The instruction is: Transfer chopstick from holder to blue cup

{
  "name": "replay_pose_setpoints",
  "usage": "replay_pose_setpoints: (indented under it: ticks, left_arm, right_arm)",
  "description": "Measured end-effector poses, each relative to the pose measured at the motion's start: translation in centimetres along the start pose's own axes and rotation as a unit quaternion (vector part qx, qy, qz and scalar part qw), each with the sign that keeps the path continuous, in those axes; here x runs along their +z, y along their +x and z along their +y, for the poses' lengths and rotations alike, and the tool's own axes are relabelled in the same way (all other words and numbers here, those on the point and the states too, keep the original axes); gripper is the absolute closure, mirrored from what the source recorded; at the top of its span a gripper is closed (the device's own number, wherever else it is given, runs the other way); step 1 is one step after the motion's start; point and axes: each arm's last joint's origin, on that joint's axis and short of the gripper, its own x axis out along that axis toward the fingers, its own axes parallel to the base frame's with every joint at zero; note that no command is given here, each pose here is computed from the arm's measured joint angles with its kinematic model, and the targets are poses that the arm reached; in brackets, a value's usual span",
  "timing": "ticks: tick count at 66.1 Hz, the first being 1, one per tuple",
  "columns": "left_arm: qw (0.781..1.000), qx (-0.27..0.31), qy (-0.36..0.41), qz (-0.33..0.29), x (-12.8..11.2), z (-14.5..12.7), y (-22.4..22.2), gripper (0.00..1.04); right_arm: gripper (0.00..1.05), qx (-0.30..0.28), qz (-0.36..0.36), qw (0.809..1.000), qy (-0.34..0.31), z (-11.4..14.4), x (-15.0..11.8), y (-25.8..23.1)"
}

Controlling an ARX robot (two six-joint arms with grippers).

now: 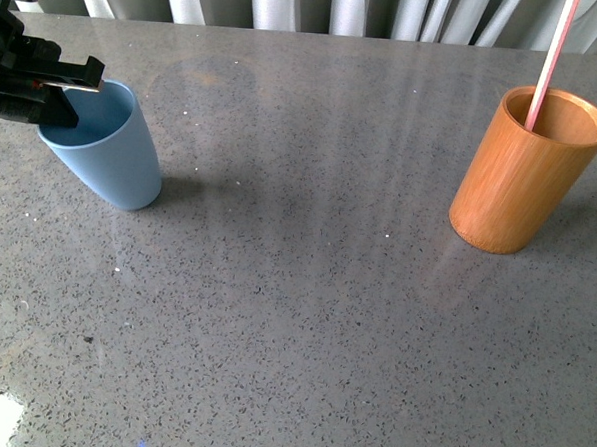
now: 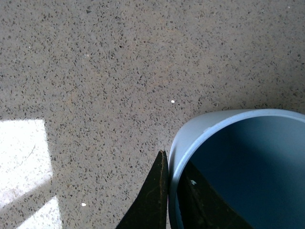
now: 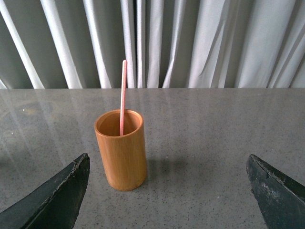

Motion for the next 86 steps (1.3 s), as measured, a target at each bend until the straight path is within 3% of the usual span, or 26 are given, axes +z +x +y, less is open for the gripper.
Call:
replay_pose_setpoints:
  ticks: [21,46,71,86]
  left_arm:
    - [1.000,0.008,0.007,0.020,0.3,-1.0,-0.5,1.02]
    - [0.998,-0.034,-0.028,0.035,2.0,-4.4,-1.9,1.02]
    - [0.997,-0.030,-0.028,0.071,1.1,-7.1,0.5,1.02]
    - [0.996,-0.031,-0.042,0.068,1.8,-7.8,1.1,1.02]
  right_arm:
    - [0.09,0.000,0.000,1.000,0.000,0.0,0.0,0.0]
    - [0.09,0.000,0.000,1.000,0.000,0.0,0.0,0.0]
    - [0.09,0.000,0.000,1.000,0.000,0.0,0.0,0.0]
    - [0.09,0.000,0.000,1.000,0.000,0.0,0.0,0.0]
